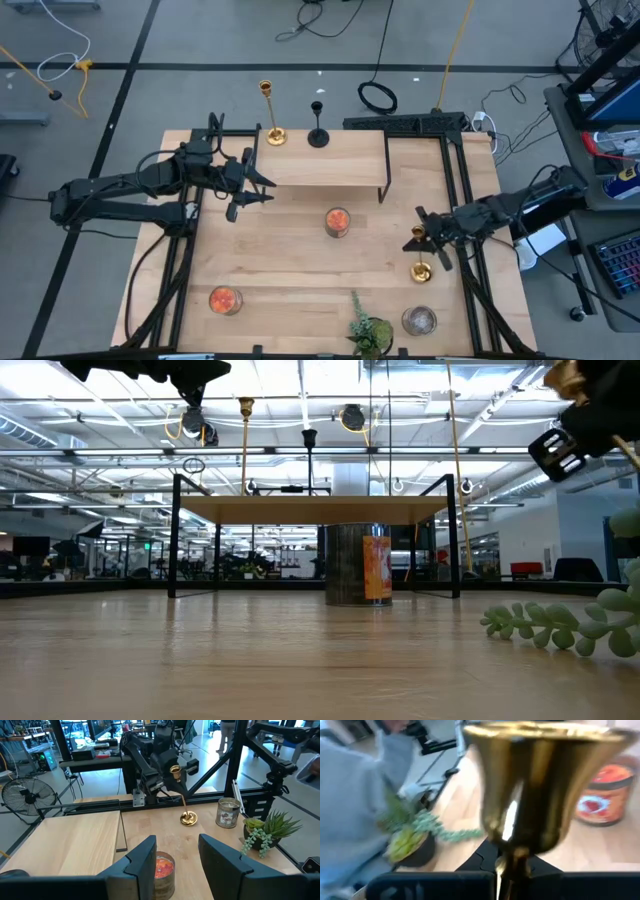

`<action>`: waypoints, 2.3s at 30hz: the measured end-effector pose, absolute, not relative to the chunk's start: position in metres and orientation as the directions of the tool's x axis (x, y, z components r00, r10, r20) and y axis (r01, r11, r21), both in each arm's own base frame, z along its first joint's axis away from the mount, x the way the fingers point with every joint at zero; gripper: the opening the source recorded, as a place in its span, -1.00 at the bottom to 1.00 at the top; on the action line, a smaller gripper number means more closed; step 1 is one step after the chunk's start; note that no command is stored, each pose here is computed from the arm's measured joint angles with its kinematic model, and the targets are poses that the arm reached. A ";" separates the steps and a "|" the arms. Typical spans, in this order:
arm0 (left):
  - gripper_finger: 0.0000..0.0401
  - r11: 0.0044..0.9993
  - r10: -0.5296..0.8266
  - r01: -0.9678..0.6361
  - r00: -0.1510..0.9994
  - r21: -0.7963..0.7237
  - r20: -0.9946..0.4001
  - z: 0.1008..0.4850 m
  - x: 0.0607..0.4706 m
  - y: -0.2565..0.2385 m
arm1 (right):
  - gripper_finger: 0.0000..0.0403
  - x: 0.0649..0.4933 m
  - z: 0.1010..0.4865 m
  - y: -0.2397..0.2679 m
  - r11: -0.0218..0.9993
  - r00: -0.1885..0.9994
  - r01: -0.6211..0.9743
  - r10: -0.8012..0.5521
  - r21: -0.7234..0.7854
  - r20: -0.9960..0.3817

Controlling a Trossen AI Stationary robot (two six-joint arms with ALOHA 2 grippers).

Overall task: Pick & Place candle stick holders
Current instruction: Put the gold candle holder on the shelf aligned with the other gold and black candle holders

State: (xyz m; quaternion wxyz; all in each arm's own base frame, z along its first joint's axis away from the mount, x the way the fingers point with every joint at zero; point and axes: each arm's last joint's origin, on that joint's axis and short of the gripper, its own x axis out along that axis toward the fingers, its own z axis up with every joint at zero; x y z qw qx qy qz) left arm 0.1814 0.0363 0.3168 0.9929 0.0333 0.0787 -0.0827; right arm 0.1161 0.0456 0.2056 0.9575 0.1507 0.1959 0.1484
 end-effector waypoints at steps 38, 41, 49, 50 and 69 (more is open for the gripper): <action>-0.24 0.984 -0.158 0.169 0.975 0.055 -0.158 0.317 0.181 0.036 | -1.00 0.233 0.372 -0.003 0.975 0.953 0.221 -0.220 0.019 0.209; -0.24 0.984 -0.159 0.169 0.975 0.055 -0.157 0.317 0.181 0.036 | -1.00 0.247 0.382 -0.026 0.948 0.933 0.318 -0.307 -0.030 0.185; -0.24 0.985 -0.159 0.168 0.975 0.047 -0.157 0.317 0.181 0.036 | -1.00 0.276 0.376 -0.099 0.841 0.844 0.534 -0.524 -0.090 0.114; -0.24 0.985 -0.158 0.166 0.975 0.039 -0.157 0.317 0.181 0.036 | -1.00 0.279 0.372 -0.107 0.828 0.832 0.553 -0.545 -0.092 0.106; -0.24 0.987 -0.159 0.156 0.974 -0.028 -0.162 0.317 0.181 0.036 | -1.00 0.279 0.353 -0.157 0.740 0.741 0.671 -0.668 -0.049 0.069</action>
